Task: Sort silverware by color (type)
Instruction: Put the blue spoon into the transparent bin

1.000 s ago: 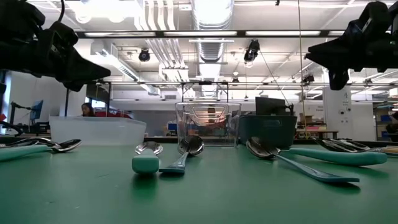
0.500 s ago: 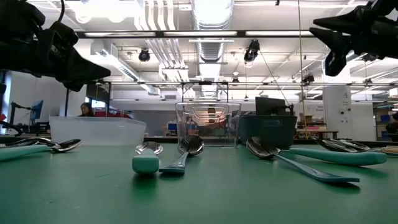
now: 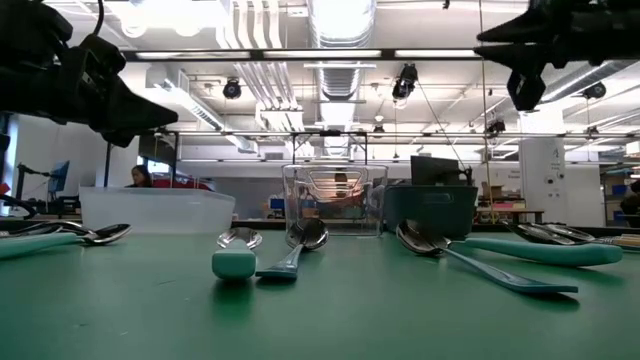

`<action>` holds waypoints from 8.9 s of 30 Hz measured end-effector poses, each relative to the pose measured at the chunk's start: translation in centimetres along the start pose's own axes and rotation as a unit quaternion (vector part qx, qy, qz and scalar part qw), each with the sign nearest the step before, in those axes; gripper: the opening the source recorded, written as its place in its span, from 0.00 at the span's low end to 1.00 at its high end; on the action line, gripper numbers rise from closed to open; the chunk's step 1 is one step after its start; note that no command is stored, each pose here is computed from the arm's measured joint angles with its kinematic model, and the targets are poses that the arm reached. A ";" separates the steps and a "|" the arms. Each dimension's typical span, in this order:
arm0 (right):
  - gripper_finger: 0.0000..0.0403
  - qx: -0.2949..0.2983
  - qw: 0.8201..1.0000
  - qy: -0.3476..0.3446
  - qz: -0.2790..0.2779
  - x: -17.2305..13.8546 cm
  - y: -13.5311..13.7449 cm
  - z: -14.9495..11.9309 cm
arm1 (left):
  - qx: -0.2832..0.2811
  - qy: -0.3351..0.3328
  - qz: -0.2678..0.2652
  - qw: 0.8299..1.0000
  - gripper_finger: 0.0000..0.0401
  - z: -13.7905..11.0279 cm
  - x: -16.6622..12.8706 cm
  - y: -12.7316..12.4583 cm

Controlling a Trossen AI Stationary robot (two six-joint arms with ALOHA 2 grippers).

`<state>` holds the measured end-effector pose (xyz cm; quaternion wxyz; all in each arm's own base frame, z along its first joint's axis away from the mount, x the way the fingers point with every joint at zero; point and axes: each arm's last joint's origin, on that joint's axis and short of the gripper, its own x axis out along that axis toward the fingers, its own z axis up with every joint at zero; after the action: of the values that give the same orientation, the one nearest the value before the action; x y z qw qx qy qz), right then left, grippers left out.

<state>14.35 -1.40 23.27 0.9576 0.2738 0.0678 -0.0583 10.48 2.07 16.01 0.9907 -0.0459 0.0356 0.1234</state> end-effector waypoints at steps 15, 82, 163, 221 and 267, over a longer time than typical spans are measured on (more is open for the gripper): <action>0.17 0.079 0.964 0.207 -0.148 2.6 3.0 5.0 | 0.142 0.001 0.000 0.990 0.00 0.0 0.0 0.0; 0.17 0.127 0.749 0.602 -0.246 12.1 7.0 -6.7 | 0.149 -0.078 0.032 0.985 0.00 14.9 5.3 -1.5; 0.03 -0.060 0.848 0.462 -0.251 11.1 6.5 -8.4 | 0.157 -0.087 0.034 0.983 0.00 15.1 5.4 -1.6; 0.03 -0.237 0.929 -0.048 -0.282 27.2 1.9 16.6 | 0.110 -0.189 0.033 0.975 0.00 15.2 0.1 -1.2; 0.03 0.030 0.906 0.138 -0.399 28.3 -9.4 12.1 | 0.122 -0.188 0.035 0.974 0.00 15.2 0.8 -1.3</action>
<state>42.01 -17.87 24.06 0.8266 0.2575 0.3015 -0.3993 12.43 2.54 31.11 0.9727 0.1003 -0.1353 0.1594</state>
